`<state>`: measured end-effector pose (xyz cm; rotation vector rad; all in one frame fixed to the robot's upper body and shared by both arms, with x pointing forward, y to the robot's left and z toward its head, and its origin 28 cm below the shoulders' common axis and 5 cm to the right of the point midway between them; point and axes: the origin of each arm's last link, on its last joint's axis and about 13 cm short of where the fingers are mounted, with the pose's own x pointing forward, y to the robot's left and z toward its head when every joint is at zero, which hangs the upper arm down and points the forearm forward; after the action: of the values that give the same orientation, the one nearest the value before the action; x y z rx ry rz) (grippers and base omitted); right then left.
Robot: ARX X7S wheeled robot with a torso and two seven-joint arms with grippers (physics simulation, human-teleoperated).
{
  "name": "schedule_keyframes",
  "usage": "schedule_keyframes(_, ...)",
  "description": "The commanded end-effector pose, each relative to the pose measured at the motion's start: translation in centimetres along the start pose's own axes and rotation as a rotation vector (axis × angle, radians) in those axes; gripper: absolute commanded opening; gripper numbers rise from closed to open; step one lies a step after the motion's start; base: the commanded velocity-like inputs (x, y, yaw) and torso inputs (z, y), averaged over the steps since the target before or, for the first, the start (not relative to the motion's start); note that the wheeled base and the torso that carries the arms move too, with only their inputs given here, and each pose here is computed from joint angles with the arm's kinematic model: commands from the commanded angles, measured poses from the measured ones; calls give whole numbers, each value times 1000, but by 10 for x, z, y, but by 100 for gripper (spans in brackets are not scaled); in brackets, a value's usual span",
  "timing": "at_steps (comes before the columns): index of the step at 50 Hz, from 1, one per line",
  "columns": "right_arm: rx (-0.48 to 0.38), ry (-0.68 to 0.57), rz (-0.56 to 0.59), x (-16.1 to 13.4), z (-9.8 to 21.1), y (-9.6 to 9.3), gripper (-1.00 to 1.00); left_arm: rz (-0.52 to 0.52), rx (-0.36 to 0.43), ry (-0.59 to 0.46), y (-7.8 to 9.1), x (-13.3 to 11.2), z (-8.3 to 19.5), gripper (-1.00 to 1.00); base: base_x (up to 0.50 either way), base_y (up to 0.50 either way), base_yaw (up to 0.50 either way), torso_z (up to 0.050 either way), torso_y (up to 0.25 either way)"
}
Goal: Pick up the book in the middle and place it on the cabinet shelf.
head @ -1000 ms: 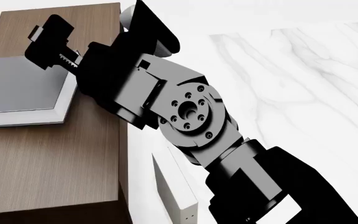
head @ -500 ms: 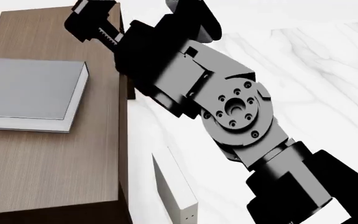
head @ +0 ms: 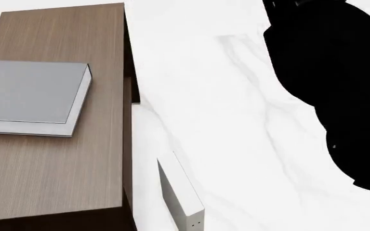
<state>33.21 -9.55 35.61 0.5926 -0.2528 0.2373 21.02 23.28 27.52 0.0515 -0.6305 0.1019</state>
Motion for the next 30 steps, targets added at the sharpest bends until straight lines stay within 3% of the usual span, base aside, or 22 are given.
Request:
schedule_keyframes(1,-162,-271,-46,-9,61,2,100,12,31,-181,-2,83,55,100,0,0,0,0,0)
schedule_keyframes(5,-252,-307,-46,-6,78,9,100,26,56,-234,-5,115,78,100,0,0,0,0,0)
schedule_keyframes(8,-383,-337,-67,-2,88,14,100,33,74,-255,-8,138,88,100,0,0,0,0,0)
schedule_keyframes(10,-526,-381,-120,0,93,17,100,40,148,-310,-10,154,95,100,0,0,0,0,0)
schedule_keyframes(14,-625,-408,-110,0,105,27,100,30,150,-302,-15,179,101,100,0,0,0,0,0)
schedule_keyframes(20,-708,-458,-126,6,124,37,100,51,161,-335,-18,210,117,100,0,0,0,0,0)
schedule_keyframes(26,-710,-480,-132,5,129,40,100,62,157,-344,-16,222,127,100,0,0,0,0,0)
schedule_keyframes(28,-714,-479,-138,5,128,38,100,60,204,-342,-16,226,126,100,0,0,0,0,0)
schedule_keyframes(30,-711,-475,-143,4,127,37,100,48,198,-341,-16,230,128,100,0,0,0,0,0)
